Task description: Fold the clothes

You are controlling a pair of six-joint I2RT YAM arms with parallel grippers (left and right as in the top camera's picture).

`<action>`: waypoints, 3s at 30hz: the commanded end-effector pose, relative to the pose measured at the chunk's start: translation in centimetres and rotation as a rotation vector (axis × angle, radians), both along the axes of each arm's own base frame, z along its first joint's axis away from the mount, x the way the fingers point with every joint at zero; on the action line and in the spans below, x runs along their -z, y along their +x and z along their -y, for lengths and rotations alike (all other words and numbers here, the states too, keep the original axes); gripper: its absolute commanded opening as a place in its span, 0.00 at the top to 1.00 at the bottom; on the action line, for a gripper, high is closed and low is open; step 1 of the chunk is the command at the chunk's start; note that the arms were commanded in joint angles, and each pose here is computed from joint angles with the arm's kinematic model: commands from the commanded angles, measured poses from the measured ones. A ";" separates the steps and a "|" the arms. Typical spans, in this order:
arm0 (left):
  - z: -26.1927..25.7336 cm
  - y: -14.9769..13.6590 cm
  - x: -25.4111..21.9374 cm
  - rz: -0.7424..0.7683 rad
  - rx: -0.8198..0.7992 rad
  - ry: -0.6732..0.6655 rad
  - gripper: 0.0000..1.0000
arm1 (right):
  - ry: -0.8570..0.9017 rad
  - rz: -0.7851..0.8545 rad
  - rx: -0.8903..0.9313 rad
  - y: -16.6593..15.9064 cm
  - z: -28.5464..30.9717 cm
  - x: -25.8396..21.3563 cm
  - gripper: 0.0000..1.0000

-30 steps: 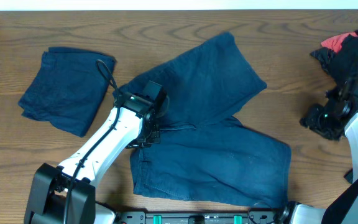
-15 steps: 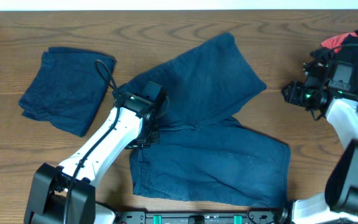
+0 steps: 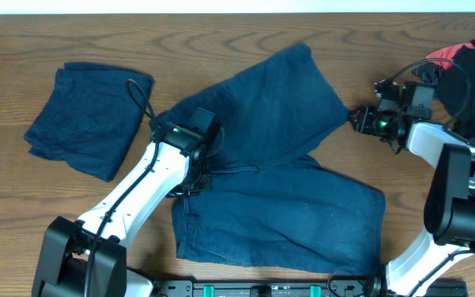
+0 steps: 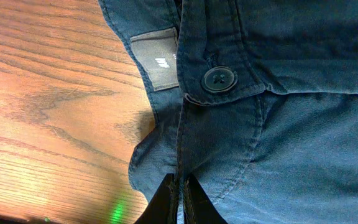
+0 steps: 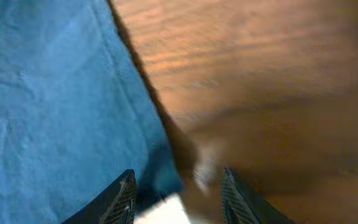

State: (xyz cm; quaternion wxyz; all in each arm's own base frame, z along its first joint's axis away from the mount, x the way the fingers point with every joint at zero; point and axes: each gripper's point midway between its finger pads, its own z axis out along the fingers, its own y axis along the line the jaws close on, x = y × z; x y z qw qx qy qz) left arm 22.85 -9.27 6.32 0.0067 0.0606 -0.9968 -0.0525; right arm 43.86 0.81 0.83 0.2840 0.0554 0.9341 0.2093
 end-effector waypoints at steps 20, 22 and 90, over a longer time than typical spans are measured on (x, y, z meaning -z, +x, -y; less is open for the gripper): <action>0.2 1.6 0.1 0.063 -0.015 -0.003 0.93 | -0.148 -0.062 0.380 -2.1 9.9 -3.7 0.99; 0.3 1.8 0.1 0.071 -0.016 -0.007 0.94 | -0.158 -0.046 0.423 -2.8 11.5 -5.3 0.99; 10.8 10.8 0.7 0.254 0.208 -0.693 0.65 | -0.233 -0.690 0.410 -17.3 8.4 -1.4 0.01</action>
